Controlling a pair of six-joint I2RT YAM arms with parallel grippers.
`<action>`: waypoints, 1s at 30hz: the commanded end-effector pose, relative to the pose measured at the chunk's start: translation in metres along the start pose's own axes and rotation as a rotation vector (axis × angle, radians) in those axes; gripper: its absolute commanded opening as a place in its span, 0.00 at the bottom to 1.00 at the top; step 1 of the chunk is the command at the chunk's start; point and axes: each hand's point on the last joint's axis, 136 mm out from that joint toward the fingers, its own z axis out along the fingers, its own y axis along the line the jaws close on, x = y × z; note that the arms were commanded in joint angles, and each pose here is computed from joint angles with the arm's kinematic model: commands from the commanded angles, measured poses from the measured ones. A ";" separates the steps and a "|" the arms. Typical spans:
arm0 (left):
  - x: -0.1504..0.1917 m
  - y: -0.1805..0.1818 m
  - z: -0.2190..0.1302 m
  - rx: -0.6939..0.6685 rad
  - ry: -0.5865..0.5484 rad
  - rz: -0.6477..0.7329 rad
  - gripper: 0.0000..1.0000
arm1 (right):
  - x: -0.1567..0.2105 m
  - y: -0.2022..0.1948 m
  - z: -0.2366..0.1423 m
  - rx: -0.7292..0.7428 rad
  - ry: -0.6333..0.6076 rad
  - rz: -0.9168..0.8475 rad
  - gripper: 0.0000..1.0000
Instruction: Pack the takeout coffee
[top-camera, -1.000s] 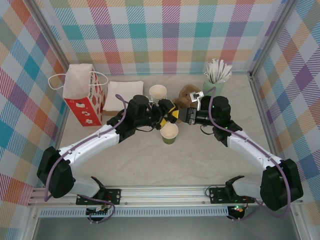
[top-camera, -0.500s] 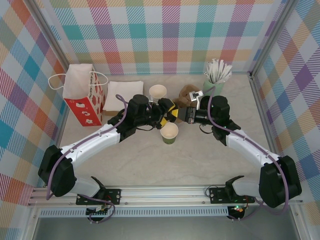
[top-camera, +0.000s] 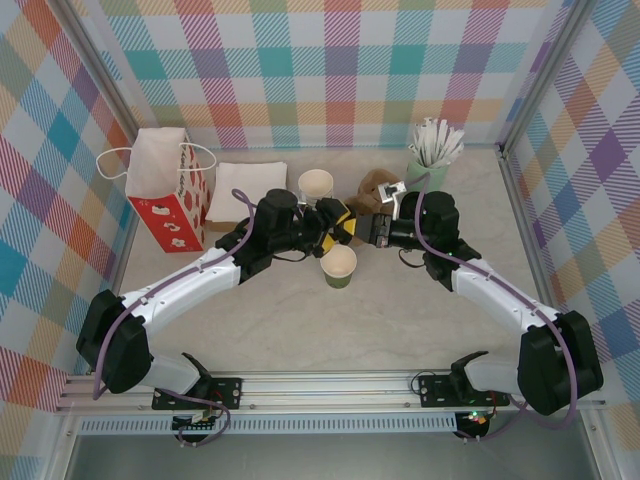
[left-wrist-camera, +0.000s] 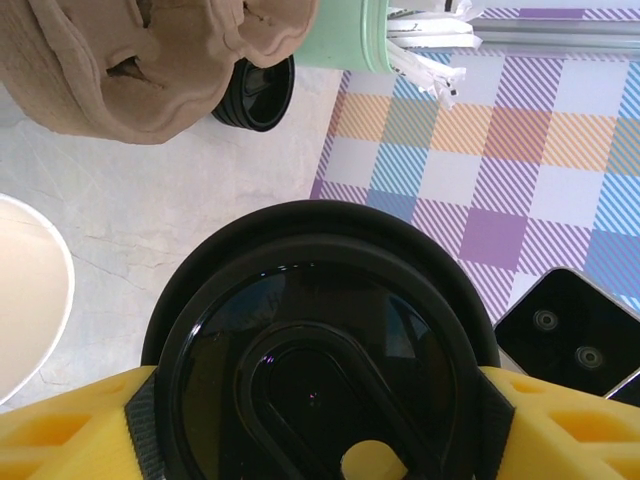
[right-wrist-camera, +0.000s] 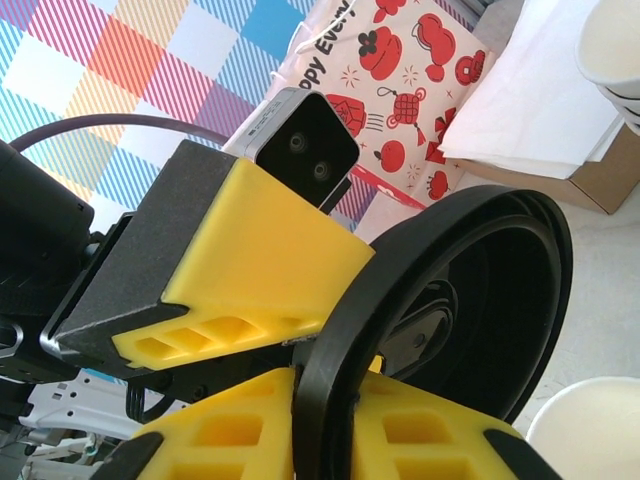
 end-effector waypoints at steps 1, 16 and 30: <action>0.001 -0.013 -0.006 0.040 0.002 0.034 0.73 | 0.010 0.006 0.003 -0.020 0.048 -0.027 0.25; 0.001 -0.017 -0.007 0.044 0.006 0.035 0.73 | 0.017 -0.007 -0.001 0.038 0.041 -0.105 0.67; 0.002 -0.020 -0.008 0.049 0.013 0.036 0.73 | -0.004 0.000 0.018 -0.040 0.057 -0.162 0.69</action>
